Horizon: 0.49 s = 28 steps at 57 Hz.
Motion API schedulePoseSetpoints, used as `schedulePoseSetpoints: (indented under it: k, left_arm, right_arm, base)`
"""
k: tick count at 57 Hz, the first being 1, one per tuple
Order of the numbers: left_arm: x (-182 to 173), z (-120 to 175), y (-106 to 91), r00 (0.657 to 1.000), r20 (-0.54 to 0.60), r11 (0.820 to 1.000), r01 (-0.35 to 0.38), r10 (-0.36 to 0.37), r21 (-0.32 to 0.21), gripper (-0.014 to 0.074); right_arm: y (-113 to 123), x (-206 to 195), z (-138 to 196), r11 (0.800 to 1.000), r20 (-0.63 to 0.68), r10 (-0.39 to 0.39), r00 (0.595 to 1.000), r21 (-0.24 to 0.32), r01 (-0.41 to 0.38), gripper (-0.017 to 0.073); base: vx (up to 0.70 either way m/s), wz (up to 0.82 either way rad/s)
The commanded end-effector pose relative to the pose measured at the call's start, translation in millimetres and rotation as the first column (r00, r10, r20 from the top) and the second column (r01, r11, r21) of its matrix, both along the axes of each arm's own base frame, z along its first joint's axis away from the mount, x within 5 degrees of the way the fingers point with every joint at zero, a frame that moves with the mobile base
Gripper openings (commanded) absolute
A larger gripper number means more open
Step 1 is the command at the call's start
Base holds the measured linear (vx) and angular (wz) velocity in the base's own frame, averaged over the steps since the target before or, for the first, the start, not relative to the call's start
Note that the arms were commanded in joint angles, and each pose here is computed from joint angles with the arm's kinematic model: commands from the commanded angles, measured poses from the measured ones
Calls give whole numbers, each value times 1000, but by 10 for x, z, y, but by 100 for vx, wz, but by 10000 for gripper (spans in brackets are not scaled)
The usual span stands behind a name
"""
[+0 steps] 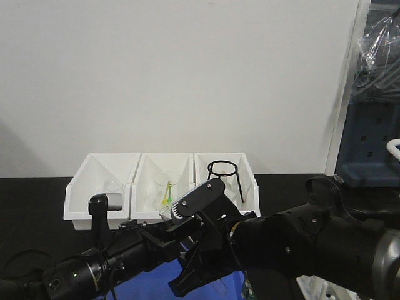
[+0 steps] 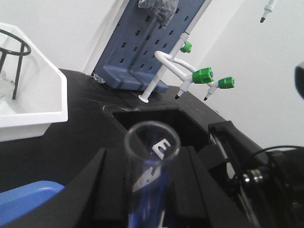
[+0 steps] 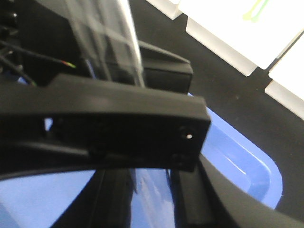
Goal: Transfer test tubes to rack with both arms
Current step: 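Grasp the tube with the right gripper and open the left gripper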
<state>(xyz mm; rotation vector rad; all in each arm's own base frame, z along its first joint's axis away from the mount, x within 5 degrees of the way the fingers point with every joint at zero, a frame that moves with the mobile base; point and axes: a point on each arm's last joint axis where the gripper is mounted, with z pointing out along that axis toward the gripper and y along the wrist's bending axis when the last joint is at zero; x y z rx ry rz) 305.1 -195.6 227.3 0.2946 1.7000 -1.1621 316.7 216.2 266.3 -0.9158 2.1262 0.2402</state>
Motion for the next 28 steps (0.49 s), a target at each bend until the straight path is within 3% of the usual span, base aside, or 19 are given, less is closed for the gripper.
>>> schedulePoseSetpoints:
  k: [1,14,21,28]
  left_arm:
    - [-30,341,-16,995,104,992,23,-10,-125,33]
    - [-31,345,-16,994,107,992,24,-10,-128,216]
    - [-20,351,-7,992,123,992,8,7,-125,372]
    - [7,366,18,994,104,987,-27,44,-158,486]
  right_arm:
    - [-19,25,337,996,124,-23,992,92,12,83]
    - [-21,30,342,987,85,-60,995,152,46,-15]
    - [-25,34,344,987,88,-62,994,154,48,-13]
    - [-24,34,344,987,87,-64,994,155,50,-13]
  base:
    - [0,0]
    - [0,0]
    - [0,0]
    - [0,0]
